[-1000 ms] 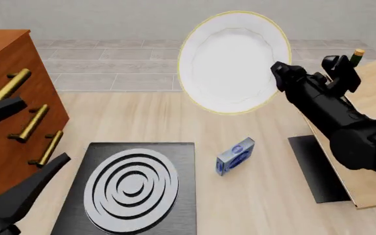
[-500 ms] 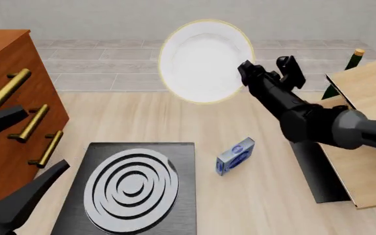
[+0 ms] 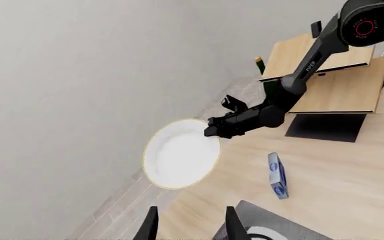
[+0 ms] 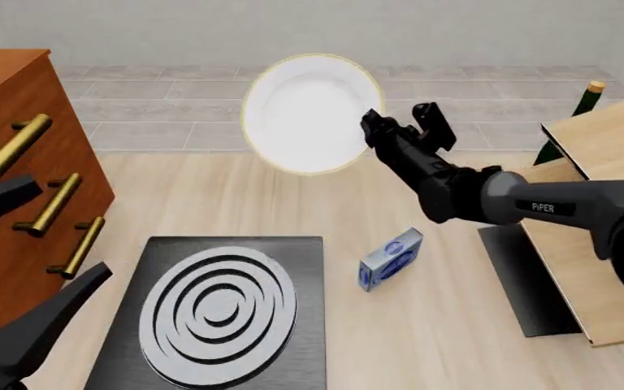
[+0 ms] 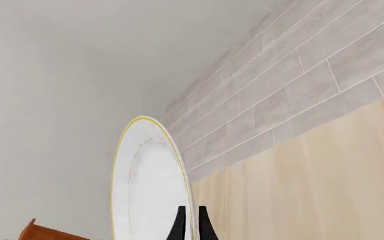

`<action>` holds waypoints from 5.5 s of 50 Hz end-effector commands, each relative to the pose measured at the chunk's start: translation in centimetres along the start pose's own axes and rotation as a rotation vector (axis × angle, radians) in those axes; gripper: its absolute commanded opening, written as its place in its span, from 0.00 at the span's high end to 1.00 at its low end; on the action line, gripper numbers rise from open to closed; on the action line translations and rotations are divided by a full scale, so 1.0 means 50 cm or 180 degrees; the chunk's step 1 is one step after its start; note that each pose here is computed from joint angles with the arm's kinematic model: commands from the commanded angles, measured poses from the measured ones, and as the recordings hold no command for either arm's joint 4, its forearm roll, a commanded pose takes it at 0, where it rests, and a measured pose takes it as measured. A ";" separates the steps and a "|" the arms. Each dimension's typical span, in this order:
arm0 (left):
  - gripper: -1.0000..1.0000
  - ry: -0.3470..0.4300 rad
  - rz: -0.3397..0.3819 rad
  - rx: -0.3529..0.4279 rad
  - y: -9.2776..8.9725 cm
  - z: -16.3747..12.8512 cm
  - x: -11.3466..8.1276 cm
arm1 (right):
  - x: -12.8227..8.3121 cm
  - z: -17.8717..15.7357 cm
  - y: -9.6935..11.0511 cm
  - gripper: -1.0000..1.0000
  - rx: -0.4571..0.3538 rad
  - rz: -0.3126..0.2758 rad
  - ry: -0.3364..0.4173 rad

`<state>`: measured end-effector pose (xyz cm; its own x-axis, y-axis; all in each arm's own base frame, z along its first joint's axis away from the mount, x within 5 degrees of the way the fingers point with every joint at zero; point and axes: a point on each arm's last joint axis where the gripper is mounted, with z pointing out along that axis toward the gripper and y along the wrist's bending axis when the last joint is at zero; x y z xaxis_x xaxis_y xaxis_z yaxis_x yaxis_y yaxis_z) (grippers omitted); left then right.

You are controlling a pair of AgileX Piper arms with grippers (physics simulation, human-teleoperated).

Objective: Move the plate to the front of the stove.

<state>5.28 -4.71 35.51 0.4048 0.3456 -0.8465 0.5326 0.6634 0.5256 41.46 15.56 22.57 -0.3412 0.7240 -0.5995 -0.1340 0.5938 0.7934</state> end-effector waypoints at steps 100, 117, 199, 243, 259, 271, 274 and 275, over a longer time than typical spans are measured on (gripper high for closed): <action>0.00 0.0151 0.0005 -0.0124 -0.008 -0.017 0.027 | 0.194 0.101 -0.146 1.00 0.0229 0.0180 0.0423; 0.00 0.0170 -0.0007 -0.0120 -0.010 -0.015 0.031 | 0.202 0.116 -0.172 1.00 0.0292 0.0222 0.0424; 0.00 0.0174 -0.0025 -0.0183 -0.012 -0.021 0.037 | 0.147 0.134 -0.202 0.00 0.0556 0.0014 0.0392; 0.00 0.0179 -0.0098 -0.0165 -0.012 -0.019 0.037 | -0.056 0.029 -0.089 0.00 0.0448 -0.0514 -0.0062; 0.00 0.0167 -0.0183 -0.0169 -0.010 -0.011 0.035 | -0.086 -0.079 0.013 0.00 0.0340 -0.1412 0.0026; 0.00 0.0173 -0.0214 -0.0156 -0.012 -0.007 0.037 | -0.073 -0.187 0.055 0.00 0.0206 -0.1898 0.0080; 0.00 0.0183 -0.0230 -0.0146 -0.013 -0.005 0.040 | -0.067 -0.217 0.062 0.00 0.0163 -0.1998 0.0089; 0.00 0.0182 -0.0231 -0.0148 -0.013 -0.005 0.040 | -0.061 -0.226 0.066 0.00 0.0134 -0.2007 0.0102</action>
<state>5.39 -4.17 33.60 0.3320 0.3389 -0.8803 0.5163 0.7158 0.4703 35.97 11.49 27.07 -0.2649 0.3153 -0.9113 -0.2200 0.9004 0.3754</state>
